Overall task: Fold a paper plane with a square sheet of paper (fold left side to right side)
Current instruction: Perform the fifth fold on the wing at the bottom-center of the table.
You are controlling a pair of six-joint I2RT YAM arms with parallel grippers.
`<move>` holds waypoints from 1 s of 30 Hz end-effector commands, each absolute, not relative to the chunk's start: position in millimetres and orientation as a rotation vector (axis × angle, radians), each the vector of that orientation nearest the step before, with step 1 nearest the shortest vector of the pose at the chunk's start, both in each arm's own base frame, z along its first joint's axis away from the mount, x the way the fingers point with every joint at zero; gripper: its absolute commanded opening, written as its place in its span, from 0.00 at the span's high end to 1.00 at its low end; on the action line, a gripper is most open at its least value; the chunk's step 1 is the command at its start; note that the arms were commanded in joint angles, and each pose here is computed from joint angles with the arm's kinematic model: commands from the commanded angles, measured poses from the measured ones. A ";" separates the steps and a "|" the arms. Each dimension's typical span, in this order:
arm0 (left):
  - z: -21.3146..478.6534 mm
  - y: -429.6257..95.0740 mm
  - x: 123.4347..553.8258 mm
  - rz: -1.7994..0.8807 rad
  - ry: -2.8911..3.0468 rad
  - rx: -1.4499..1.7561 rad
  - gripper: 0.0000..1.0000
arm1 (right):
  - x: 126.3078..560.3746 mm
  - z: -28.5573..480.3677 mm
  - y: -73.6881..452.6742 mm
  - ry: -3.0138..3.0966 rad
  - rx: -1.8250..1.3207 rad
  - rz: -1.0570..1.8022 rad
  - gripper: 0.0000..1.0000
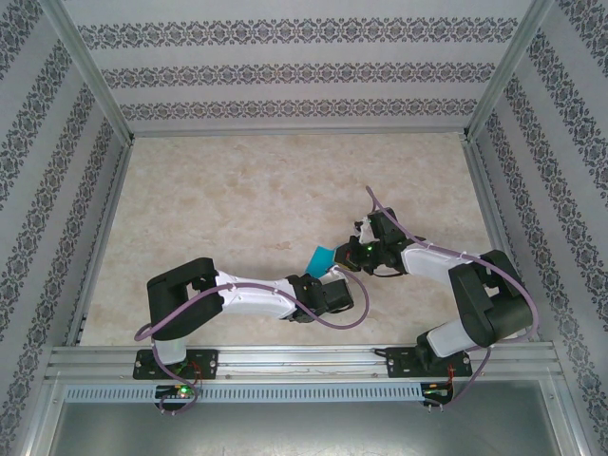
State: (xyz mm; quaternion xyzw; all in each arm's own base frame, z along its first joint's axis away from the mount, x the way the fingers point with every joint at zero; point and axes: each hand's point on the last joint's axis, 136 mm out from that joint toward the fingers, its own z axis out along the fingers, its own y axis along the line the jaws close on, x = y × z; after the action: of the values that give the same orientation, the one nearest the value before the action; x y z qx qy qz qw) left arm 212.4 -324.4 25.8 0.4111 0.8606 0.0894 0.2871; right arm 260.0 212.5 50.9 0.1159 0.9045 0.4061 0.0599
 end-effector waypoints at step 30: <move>38.9 -376.4 201.4 -1.028 2.697 0.745 1.00 | 215.1 69.6 131.5 2.590 0.312 1.024 0.50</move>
State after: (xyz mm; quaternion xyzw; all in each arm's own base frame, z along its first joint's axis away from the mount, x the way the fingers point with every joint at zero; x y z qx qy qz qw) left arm 205.6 -360.5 25.6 0.2776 0.9166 -0.2683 0.1034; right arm 217.6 124.2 68.0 0.1330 0.9162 0.3392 0.1668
